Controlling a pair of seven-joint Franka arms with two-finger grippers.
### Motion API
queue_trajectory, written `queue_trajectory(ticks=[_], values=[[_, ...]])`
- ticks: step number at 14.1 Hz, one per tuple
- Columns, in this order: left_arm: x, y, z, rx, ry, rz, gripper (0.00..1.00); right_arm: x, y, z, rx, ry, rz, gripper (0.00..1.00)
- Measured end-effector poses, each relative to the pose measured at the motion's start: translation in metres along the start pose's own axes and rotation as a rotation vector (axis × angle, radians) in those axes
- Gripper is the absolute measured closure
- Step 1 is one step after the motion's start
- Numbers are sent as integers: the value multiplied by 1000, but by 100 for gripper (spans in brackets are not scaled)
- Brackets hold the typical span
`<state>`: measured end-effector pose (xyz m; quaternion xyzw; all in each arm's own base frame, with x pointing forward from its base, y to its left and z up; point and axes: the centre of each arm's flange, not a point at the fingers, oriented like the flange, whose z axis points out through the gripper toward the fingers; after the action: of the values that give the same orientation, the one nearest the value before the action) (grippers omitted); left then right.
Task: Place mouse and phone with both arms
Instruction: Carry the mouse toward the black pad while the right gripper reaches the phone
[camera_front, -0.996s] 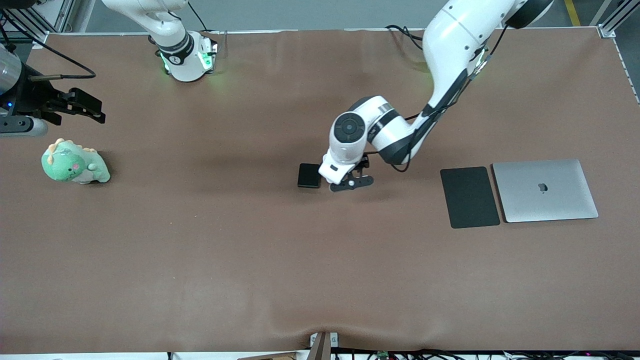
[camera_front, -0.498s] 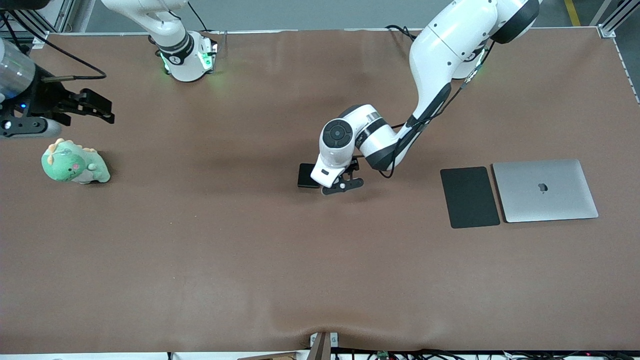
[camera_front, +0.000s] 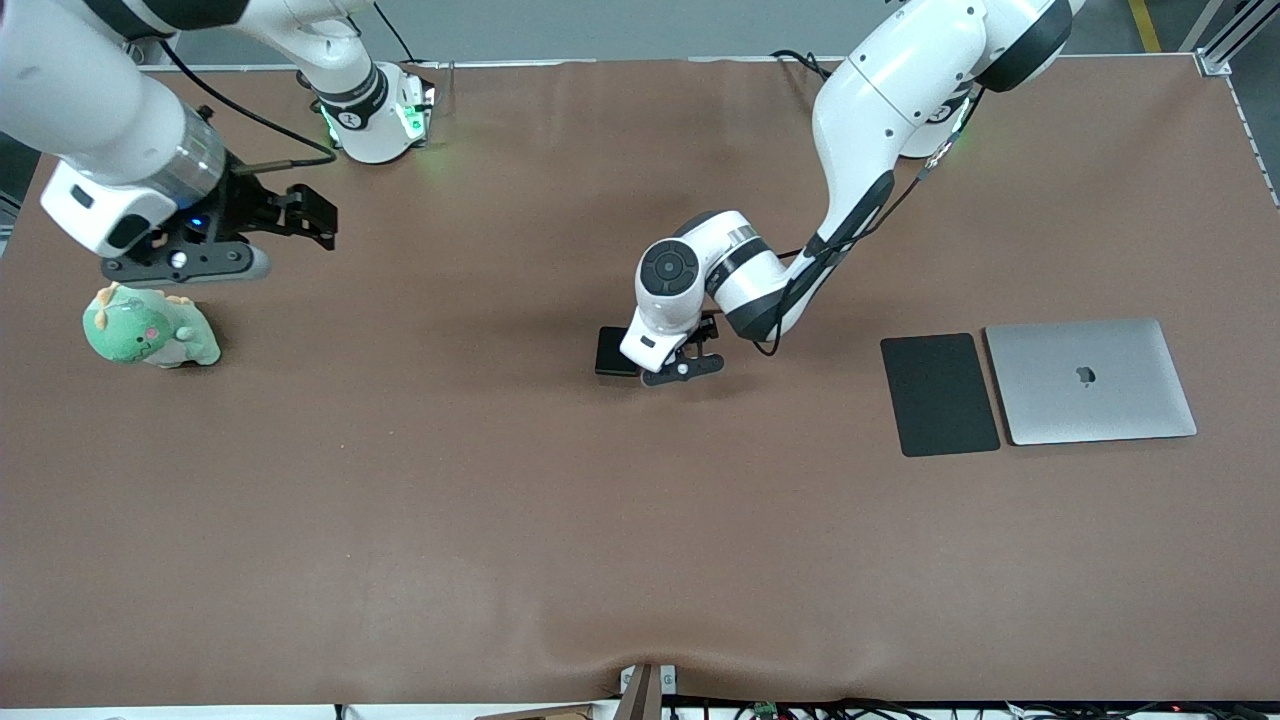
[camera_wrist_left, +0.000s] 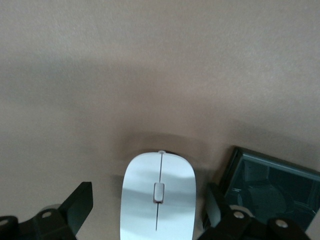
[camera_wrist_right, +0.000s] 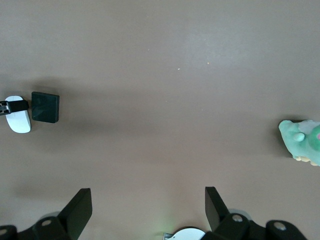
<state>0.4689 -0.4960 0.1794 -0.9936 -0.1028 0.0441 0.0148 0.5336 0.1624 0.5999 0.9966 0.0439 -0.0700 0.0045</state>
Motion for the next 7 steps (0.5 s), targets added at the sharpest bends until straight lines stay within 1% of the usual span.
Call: queue_trajectory(ticks=[3,4,5,7], values=[[-5,2,8,8,-8,0,2,2,-28,10,-7,-8,30,0],[-6,2,9,10,-10,1,6,0,-42,13,-10,-12,29,0],[-6,2,10,11,-11,1,6,-2,-55,17,-7,-20,23,0],[-7,2,11,12,-12,2,18,-1,-69,25,39,-49,20,0]])
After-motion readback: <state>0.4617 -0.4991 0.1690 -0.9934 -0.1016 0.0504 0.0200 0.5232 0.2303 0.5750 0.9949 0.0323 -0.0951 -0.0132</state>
